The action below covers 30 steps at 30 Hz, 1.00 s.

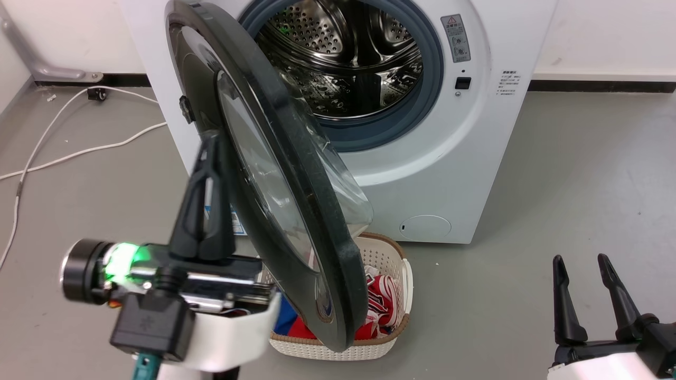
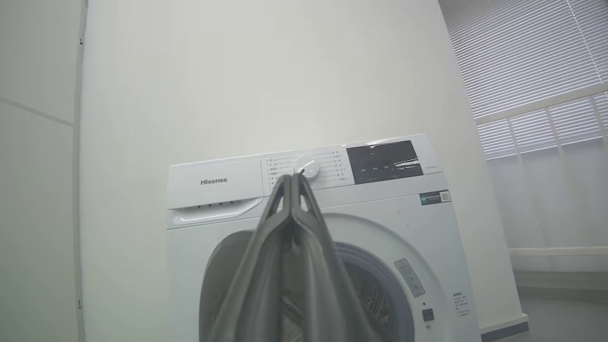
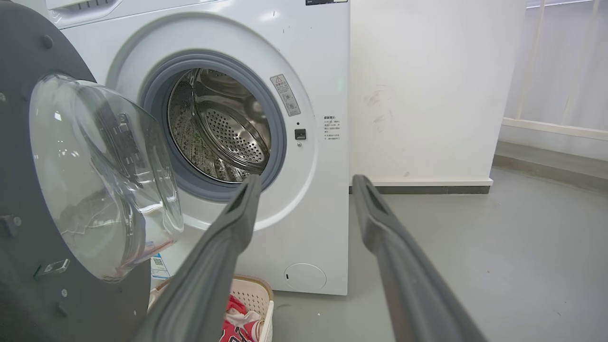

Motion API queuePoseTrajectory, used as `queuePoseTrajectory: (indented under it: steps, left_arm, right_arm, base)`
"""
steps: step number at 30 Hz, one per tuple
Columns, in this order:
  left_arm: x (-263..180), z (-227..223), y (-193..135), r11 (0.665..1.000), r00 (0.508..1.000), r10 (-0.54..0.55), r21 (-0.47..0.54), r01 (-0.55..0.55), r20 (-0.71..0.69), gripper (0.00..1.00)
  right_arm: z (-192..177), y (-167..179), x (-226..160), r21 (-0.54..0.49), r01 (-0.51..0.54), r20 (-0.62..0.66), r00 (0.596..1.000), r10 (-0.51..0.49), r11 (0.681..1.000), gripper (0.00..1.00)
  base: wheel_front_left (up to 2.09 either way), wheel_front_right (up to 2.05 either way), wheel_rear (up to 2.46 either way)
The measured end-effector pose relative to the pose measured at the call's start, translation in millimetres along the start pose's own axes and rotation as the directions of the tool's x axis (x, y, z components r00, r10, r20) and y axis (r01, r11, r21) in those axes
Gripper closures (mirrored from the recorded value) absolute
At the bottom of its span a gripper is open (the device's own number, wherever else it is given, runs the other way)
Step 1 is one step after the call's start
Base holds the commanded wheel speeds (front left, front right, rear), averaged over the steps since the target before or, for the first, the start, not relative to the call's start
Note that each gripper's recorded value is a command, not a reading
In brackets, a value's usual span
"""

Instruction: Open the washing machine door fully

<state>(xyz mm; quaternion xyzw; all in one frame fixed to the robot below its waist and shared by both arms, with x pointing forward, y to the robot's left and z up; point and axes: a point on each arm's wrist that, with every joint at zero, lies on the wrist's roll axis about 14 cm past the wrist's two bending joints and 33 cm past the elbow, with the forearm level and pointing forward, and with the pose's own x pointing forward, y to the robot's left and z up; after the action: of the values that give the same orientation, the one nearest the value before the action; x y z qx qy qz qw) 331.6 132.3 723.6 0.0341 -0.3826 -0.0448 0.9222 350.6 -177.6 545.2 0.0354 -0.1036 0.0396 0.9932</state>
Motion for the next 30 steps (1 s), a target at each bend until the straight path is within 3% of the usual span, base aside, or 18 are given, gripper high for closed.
queuePoseTrajectory:
  steps: [9,19,25,26,30]
  left_arm:
    - [7.2,25.4,-72.3,0.966,0.971,-0.218,-0.121,0.229,0.099,1.00]
    - [-20.9,7.1,-146.0,0.864,0.901,-0.431,-0.269,0.426,0.042,1.00]
    - [-41.0,-9.0,-173.6,0.812,0.855,-0.518,-0.320,0.488,-0.011,1.00]
    - [-51.8,-20.7,-183.7,0.791,0.831,-0.554,-0.340,0.508,-0.048,1.00]
    - [-69.1,-41.3,-192.8,0.774,0.802,-0.586,-0.377,0.509,-0.120,1.00]
  right_arm:
    - [1.9,1.7,0.3,0.001,-0.005,0.006,1.000,0.005,1.000,0.00]
    - [1.3,0.7,-0.4,0.001,-0.001,0.004,1.000,0.001,1.000,0.00]
    - [-0.9,2.5,0.8,0.003,-0.006,-0.002,1.000,0.006,1.000,0.00]
    - [-2.8,3.7,1.6,0.005,-0.010,-0.008,1.000,0.010,1.000,0.00]
    - [-6.0,5.1,2.6,0.007,-0.014,-0.017,1.000,0.015,1.000,0.00]
  base:
    - [0.00,0.00,0.00]
    - [0.00,0.00,0.00]
    - [0.00,0.00,0.00]
    - [0.00,0.00,0.00]
    - [0.00,0.00,0.00]
